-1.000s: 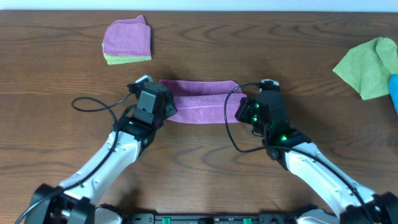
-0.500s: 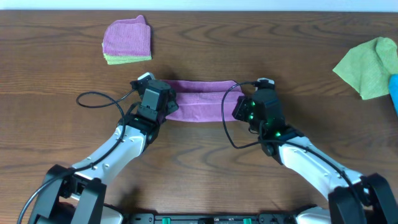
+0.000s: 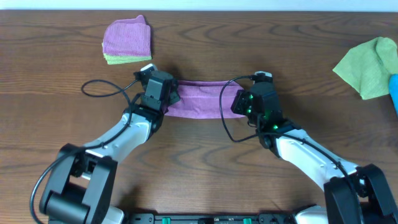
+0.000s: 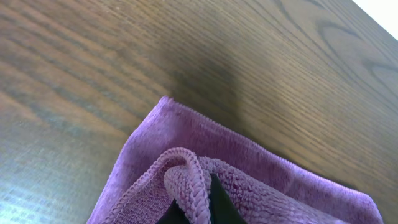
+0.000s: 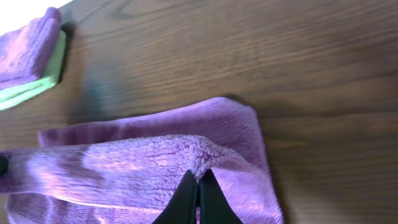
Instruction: Fold the cloth
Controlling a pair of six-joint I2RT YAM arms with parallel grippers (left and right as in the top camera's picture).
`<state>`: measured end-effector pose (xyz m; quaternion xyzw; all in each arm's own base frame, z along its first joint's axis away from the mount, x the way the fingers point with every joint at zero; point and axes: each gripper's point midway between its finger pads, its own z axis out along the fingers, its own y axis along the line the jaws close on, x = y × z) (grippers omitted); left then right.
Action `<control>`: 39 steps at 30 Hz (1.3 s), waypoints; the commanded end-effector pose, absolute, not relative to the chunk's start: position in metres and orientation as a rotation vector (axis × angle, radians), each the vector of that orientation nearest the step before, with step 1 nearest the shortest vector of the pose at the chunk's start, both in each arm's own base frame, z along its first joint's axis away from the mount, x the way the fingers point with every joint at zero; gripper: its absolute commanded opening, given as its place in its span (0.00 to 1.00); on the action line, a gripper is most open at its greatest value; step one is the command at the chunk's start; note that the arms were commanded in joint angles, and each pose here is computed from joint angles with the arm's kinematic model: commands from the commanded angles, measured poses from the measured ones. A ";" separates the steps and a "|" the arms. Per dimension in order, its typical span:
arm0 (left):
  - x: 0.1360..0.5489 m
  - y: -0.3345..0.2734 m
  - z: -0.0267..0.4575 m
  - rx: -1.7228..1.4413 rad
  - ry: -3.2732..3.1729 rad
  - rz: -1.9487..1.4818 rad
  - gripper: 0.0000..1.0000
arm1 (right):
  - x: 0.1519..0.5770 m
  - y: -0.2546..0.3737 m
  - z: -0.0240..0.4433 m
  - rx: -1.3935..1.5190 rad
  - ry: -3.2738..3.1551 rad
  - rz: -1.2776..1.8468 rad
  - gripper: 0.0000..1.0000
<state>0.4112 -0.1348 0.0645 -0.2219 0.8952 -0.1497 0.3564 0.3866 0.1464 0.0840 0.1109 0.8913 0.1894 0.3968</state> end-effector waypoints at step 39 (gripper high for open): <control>0.425 -0.108 0.046 -0.551 2.323 -0.205 0.63 | 0.405 0.140 0.050 0.264 2.291 0.417 0.99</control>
